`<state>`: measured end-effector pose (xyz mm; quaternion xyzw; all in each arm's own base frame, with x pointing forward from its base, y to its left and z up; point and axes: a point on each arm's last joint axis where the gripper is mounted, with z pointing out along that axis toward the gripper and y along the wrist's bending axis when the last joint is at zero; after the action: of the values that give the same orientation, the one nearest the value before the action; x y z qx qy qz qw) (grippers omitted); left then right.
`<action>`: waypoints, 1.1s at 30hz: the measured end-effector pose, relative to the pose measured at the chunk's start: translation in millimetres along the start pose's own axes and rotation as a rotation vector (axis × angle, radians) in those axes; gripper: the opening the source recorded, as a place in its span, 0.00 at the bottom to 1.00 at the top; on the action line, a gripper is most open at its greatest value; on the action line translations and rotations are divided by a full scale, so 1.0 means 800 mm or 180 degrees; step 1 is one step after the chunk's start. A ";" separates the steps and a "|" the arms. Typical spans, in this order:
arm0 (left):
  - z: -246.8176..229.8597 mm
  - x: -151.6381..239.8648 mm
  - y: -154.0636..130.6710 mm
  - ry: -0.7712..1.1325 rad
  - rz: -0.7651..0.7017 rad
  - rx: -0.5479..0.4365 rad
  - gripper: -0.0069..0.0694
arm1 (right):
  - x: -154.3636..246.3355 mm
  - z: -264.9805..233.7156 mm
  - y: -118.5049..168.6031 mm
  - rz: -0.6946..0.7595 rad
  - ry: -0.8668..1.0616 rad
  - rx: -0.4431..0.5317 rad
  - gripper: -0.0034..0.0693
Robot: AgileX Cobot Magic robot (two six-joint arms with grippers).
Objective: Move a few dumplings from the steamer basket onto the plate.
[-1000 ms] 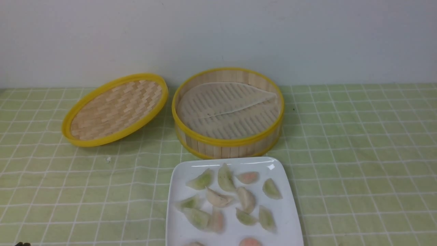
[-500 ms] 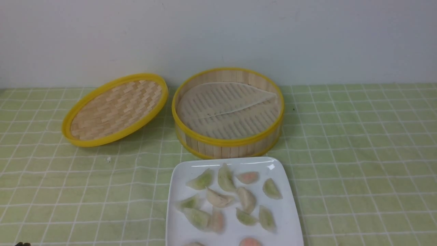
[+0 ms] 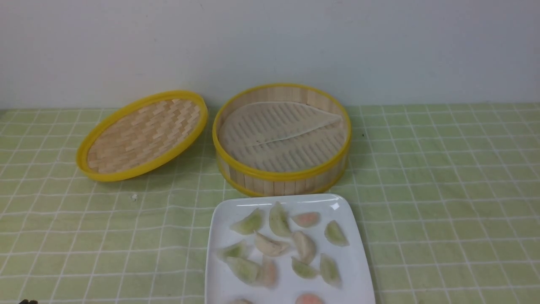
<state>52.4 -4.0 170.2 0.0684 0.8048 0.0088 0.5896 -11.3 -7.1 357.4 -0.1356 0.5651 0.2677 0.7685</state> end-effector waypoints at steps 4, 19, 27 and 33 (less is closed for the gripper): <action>0.000 0.000 0.000 0.0000 0.0000 0.0000 0.08 | 0.039 0.011 -0.003 0.0047 0.0286 0.0054 0.03; 0.000 0.000 0.000 0.0003 -0.0001 -0.0002 0.08 | 0.228 -0.006 -0.063 -0.0137 0.1545 0.2206 0.03; 0.000 0.000 0.000 0.0003 -0.0001 -0.0002 0.08 | 0.228 -0.006 -0.064 -0.0199 0.1542 0.2231 0.03; 0.000 0.000 0.000 0.0003 -0.0001 -0.0002 0.08 | 0.228 -0.006 -0.064 -0.0199 0.1542 0.2231 0.03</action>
<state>52.4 -3.9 170.1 0.0681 0.8050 0.0090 0.5892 53.3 -4.2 179.6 0.0578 0.7817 -0.0036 0.6209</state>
